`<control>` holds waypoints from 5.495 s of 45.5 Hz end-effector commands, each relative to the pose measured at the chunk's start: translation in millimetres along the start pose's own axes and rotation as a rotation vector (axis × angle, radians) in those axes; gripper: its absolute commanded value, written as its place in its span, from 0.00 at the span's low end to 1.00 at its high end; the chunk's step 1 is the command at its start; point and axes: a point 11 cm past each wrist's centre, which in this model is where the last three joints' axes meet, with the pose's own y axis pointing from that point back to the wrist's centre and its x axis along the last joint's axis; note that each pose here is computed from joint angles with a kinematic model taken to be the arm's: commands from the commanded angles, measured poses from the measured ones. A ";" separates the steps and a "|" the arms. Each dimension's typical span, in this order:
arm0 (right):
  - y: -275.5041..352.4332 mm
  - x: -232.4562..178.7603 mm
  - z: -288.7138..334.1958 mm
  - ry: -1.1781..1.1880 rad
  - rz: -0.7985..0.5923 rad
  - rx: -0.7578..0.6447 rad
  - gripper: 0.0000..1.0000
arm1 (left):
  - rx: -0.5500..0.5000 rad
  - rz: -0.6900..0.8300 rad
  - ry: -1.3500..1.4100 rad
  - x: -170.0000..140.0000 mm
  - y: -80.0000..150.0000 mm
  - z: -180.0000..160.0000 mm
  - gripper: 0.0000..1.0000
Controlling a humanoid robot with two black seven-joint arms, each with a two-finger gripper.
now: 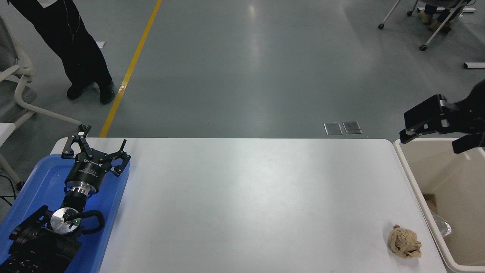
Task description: Pick up paper ball place in dustbin
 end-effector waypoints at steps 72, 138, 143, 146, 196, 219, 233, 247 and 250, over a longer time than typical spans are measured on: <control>-331.5 -137.9 175.4 -0.767 0.048 -0.292 1.00 | 0.000 -0.001 0.001 -0.5 -0.5 -0.6 0.99; -317.2 -122.2 129.0 -0.668 0.033 -0.185 0.00 | 0.001 -0.004 0.001 -1.5 -1.3 -0.8 0.99; -293.7 -114.3 121.4 -0.588 0.018 -0.172 0.00 | 0.001 -0.003 0.001 -1.1 -1.0 -0.7 0.99; -276.9 -110.6 116.4 -0.536 -0.001 -0.162 0.00 | 0.001 -0.003 0.001 -1.1 -1.0 -0.7 0.99; 3.4 -1.2 -32.0 -0.039 -0.012 0.264 0.00 | 0.000 -0.001 0.001 -0.5 -0.5 -0.6 0.99; -87.2 29.9 67.2 -0.261 0.049 0.098 0.00 | 0.000 -0.001 0.001 -0.5 -0.5 -0.6 0.99; -200.4 8.8 199.5 -0.452 0.250 -0.157 0.00 | 0.000 -0.001 0.001 -0.5 -0.5 -0.6 0.99; -275.4 -43.0 296.2 -0.666 0.475 -0.333 0.00 | 0.000 -0.001 0.001 -0.5 -0.5 -0.6 0.99; -284.3 -54.5 315.7 -0.685 0.538 -0.387 0.00 | 0.000 -0.001 0.001 -0.5 -0.5 -0.6 0.99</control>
